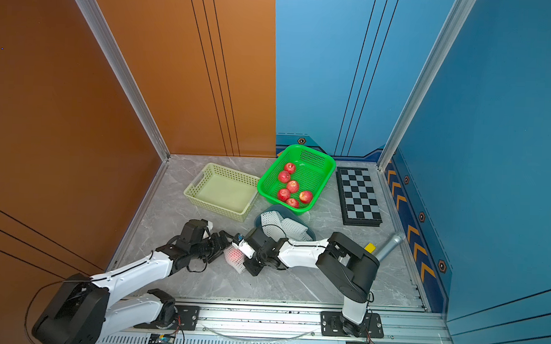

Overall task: Remove foam nets from apples
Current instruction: Remove the foam net from the apple.

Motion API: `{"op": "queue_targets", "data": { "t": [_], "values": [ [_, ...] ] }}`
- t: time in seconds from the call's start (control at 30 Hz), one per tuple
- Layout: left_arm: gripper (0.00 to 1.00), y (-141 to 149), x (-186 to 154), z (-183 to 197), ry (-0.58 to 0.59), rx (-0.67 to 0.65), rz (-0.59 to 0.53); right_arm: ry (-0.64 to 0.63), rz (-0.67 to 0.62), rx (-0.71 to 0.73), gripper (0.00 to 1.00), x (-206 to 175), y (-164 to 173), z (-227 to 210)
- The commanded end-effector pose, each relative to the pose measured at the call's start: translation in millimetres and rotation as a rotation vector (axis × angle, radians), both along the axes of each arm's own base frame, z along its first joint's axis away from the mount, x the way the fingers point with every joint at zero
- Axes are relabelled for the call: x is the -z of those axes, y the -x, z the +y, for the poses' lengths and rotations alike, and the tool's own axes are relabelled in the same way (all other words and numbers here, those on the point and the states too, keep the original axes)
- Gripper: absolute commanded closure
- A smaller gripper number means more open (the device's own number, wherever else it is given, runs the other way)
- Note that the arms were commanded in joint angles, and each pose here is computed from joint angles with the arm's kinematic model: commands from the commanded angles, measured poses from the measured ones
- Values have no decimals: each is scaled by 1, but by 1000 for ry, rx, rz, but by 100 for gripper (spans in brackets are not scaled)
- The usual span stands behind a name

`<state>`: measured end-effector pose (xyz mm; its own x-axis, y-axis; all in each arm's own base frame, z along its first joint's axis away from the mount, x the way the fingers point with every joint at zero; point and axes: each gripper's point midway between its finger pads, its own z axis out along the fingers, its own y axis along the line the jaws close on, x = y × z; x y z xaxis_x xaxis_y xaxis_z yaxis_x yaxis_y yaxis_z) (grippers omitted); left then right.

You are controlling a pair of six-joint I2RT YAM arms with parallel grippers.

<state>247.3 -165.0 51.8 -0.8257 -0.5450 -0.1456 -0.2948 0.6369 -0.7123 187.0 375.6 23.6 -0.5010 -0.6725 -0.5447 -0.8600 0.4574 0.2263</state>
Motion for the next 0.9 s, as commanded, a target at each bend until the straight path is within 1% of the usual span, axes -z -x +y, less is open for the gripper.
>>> {"op": "queue_targets", "data": {
  "t": [0.0,0.13,0.2,0.33,0.43,0.53,0.6,0.63,0.7,0.73,0.8,0.87],
  "values": [
    [22,3,1,-11,26,39,-13,-4,5,-8,92,1,-3,5],
    [27,1,6,-13,39,35,-12,-1,6,-5,92,3,-4,4],
    [32,1,6,-16,47,40,-11,-1,8,-4,92,3,-5,4],
    [37,2,5,-22,54,57,-14,-13,2,2,92,0,-8,5],
    [45,3,7,-20,46,47,-16,-25,2,5,92,-2,-10,7],
    [50,2,7,-15,37,22,-28,-29,2,7,91,-3,-12,8],
    [55,3,8,-12,27,15,-29,-32,-2,10,90,-5,-13,8],
    [58,4,8,-11,19,15,-28,-30,0,12,88,-5,-14,7],
    [64,5,10,-7,0,13,-23,-32,-3,15,81,-7,-14,6],
    [68,6,10,-5,-13,12,-22,-34,-6,18,75,-8,-15,5],
    [72,7,11,1,-47,6,-17,-37,-19,30,60,-14,-18,3],
    [75,10,12,10,-93,-7,-12,-48,-32,39,50,-24,-20,1]
  ]
}}
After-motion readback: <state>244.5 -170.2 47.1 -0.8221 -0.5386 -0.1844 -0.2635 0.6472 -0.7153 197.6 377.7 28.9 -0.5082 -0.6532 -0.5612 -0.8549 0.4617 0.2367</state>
